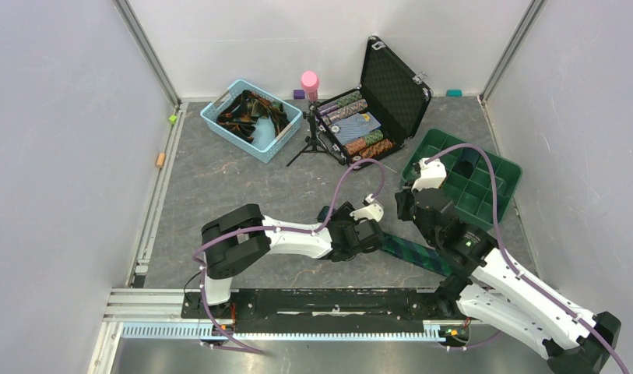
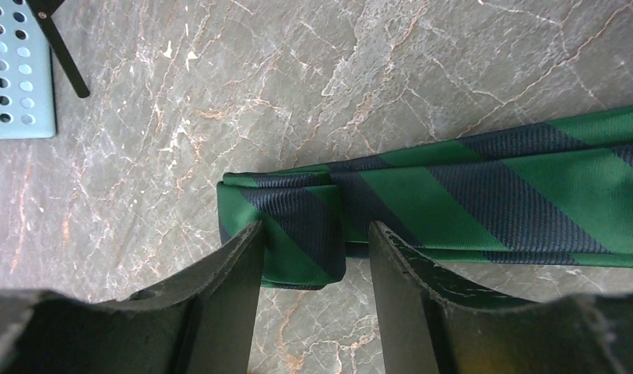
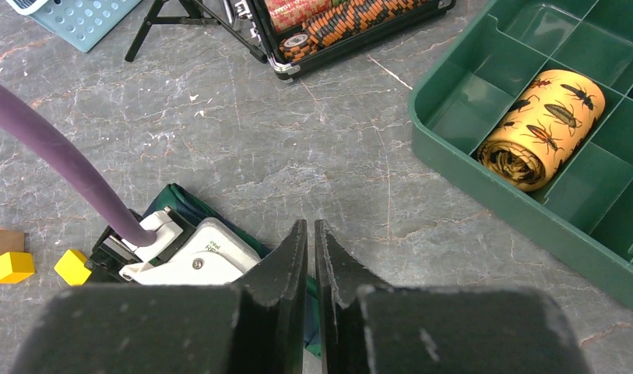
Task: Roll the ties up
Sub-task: Roll the tie at the center of the board.
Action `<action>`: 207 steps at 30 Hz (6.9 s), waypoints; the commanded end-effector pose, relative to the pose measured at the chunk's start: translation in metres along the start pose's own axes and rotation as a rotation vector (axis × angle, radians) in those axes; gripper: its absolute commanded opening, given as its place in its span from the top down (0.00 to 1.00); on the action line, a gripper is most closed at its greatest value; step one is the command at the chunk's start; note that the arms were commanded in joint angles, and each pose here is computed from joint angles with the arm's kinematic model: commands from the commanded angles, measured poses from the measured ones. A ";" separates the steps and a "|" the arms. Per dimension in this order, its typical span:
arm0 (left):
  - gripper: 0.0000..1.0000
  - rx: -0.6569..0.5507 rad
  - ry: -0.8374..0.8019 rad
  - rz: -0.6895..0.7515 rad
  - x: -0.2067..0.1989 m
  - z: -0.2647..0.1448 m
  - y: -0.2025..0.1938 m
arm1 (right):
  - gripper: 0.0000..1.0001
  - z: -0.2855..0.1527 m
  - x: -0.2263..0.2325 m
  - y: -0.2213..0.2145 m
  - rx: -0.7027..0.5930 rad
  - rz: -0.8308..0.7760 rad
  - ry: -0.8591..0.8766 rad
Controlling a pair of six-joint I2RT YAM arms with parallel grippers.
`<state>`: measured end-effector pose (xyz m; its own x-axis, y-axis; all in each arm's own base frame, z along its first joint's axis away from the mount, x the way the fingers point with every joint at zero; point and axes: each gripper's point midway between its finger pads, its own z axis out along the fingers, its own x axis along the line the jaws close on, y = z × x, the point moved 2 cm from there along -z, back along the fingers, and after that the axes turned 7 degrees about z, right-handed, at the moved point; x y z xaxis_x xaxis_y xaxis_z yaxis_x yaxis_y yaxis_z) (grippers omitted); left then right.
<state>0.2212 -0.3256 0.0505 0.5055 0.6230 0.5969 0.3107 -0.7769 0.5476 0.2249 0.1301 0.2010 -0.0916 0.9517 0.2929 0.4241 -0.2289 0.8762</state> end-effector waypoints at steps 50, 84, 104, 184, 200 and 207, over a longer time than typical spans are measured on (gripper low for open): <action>0.26 -0.224 -0.237 -0.646 0.099 -0.060 0.020 | 0.33 0.022 0.032 0.025 0.040 -0.213 0.069; 0.04 -0.023 -0.119 -1.185 0.203 -0.042 -0.106 | 0.02 0.130 0.130 -0.148 0.581 -0.672 0.475; 0.04 -0.016 -0.124 -1.192 0.201 -0.039 -0.107 | 0.32 0.132 0.112 -0.173 0.654 -0.706 0.443; 0.12 -0.194 -0.582 -1.182 0.120 -0.035 -0.057 | 0.52 0.047 0.127 -0.118 0.481 0.188 0.476; 0.13 -0.198 -0.701 -1.125 0.078 -0.034 -0.047 | 0.69 0.050 0.132 -0.132 0.504 0.303 0.506; 0.14 -0.183 -0.715 -1.117 0.071 -0.030 -0.050 | 0.72 0.056 0.127 -0.144 0.534 0.299 0.481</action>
<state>0.2167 -0.2325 0.0776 0.3547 0.7183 -0.5985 0.7564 0.1558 0.6353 0.1982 0.2925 0.0908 -0.2347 0.6595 0.7141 0.8616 -0.1989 0.4669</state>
